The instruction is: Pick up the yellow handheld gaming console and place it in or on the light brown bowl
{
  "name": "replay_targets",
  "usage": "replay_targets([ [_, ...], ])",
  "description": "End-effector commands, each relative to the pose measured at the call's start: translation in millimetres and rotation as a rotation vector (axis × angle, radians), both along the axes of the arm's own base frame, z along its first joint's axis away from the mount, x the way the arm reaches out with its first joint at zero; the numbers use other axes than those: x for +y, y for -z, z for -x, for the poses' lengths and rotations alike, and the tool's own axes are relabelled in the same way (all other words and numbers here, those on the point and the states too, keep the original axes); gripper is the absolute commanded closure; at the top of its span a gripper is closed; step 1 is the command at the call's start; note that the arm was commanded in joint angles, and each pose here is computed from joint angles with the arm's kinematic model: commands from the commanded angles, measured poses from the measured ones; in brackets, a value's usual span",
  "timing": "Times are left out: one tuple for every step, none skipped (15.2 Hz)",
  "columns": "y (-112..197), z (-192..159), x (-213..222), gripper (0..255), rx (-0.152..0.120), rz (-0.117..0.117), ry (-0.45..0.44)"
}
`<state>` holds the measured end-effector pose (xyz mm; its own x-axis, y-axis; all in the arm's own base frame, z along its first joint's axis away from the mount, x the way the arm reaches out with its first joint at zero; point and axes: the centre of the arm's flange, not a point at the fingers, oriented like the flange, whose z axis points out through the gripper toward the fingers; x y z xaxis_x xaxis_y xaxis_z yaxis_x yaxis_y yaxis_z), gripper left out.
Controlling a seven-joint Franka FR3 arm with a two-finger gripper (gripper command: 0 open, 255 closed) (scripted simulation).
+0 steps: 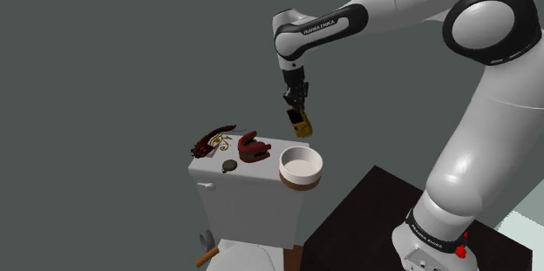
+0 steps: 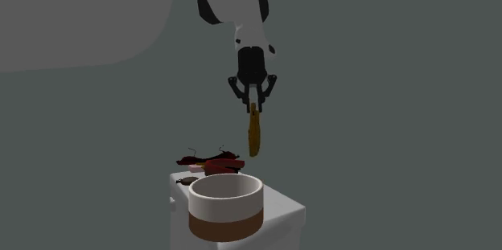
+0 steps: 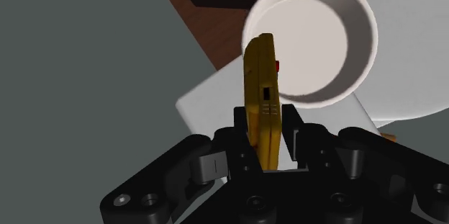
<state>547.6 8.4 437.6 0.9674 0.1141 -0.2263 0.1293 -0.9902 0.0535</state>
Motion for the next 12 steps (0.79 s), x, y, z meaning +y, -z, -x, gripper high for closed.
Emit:
replay_targets([
  [-5,27,11,255,-0.001,0.0,0.001],
  [-7,39,16,255,-0.001,0.0,0.001],
  [-10,50,21,255,-0.001,0.0,0.001],
  [-12,62,26,255,-0.001,0.0,0.001],
  [-15,74,31,255,-0.001,0.0,0.001],
  [-17,86,36,255,-0.001,0.0,0.001],
  [-22,109,45,255,-0.001,0.0,0.001],
  [-17,109,45,255,-0.001,0.0,0.001],
  [-12,109,45,255,-0.001,0.0,0.001],
  [-7,109,45,255,-0.001,0.0,0.001],
  [-1,109,45,255,-0.001,0.0,0.001],
  [4,109,45,255,-0.001,0.0,0.001],
])
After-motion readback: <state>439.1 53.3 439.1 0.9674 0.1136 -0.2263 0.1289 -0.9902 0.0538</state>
